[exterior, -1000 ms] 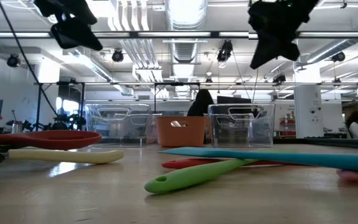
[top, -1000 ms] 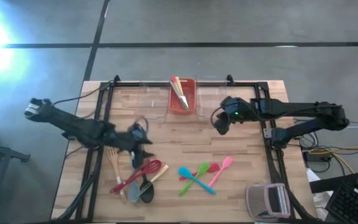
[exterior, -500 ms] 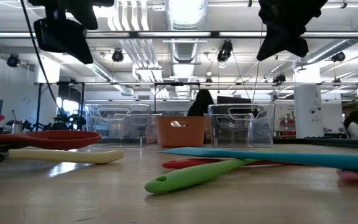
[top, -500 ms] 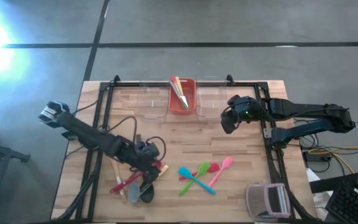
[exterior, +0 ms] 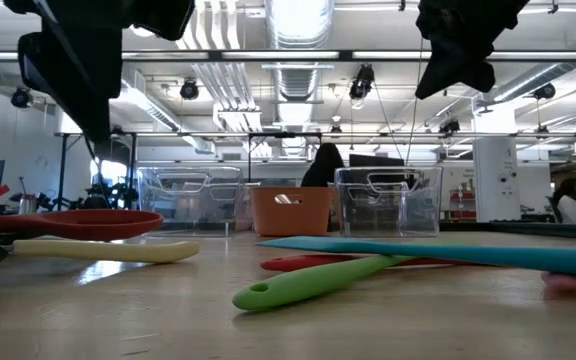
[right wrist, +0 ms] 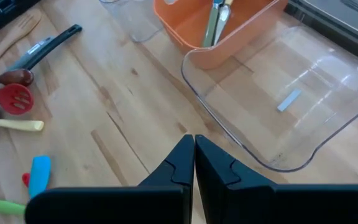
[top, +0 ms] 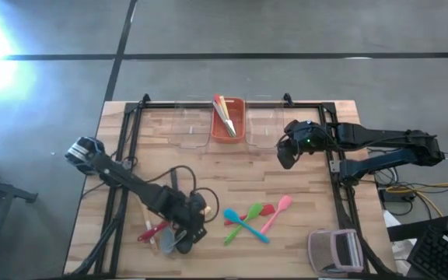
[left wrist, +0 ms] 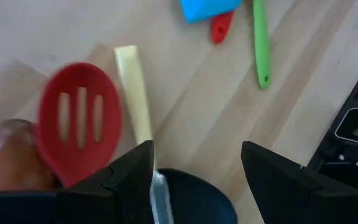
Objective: Pick & Place Kitchen Items
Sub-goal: Put the yellow table knife into the orange bin
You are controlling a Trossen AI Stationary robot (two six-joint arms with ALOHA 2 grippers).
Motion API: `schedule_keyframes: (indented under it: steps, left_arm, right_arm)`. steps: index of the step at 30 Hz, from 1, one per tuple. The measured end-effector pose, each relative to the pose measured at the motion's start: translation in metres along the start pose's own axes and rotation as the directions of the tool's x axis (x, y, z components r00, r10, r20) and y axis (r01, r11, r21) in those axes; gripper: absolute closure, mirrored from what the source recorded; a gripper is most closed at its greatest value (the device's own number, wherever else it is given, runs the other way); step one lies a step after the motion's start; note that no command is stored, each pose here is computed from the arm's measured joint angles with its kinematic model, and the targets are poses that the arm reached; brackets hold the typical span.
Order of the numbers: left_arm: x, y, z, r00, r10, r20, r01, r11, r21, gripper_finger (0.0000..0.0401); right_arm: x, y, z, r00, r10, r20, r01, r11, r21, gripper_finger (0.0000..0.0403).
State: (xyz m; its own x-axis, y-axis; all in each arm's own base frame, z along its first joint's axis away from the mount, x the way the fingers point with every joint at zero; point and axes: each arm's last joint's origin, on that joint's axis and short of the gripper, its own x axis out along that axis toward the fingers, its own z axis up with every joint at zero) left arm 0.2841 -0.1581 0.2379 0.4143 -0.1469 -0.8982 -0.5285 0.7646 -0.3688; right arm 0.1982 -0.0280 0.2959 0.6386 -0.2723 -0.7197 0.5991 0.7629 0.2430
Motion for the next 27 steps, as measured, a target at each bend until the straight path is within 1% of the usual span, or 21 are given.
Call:
schedule_keyframes:
  steps: [6, 12, 27]
  left_arm:
    - [0.016, -0.006, -0.008, 0.997, 0.013, -0.081, -0.017, 0.999, -0.042, 0.016]
    - [0.024, -0.007, -0.01, 0.996, 0.027, -0.091, -0.033, 0.997, -0.064, 0.016]
    - [0.039, -0.002, -0.014, 0.988, 0.093, -0.125, -0.097, 0.995, -0.031, 0.016]
  right_arm:
    - [0.0, 0.0, 0.0, 1.0, 0.0, -0.001, 0.0, 1.0, -0.007, 0.0394]
    - [0.0, 0.0, 0.0, 1.0, 0.002, -0.003, -0.002, 1.0, -0.014, 0.0394]
    - [0.0, 0.001, -0.001, 1.0, 0.016, -0.011, -0.016, 1.0, -0.016, 0.0394]
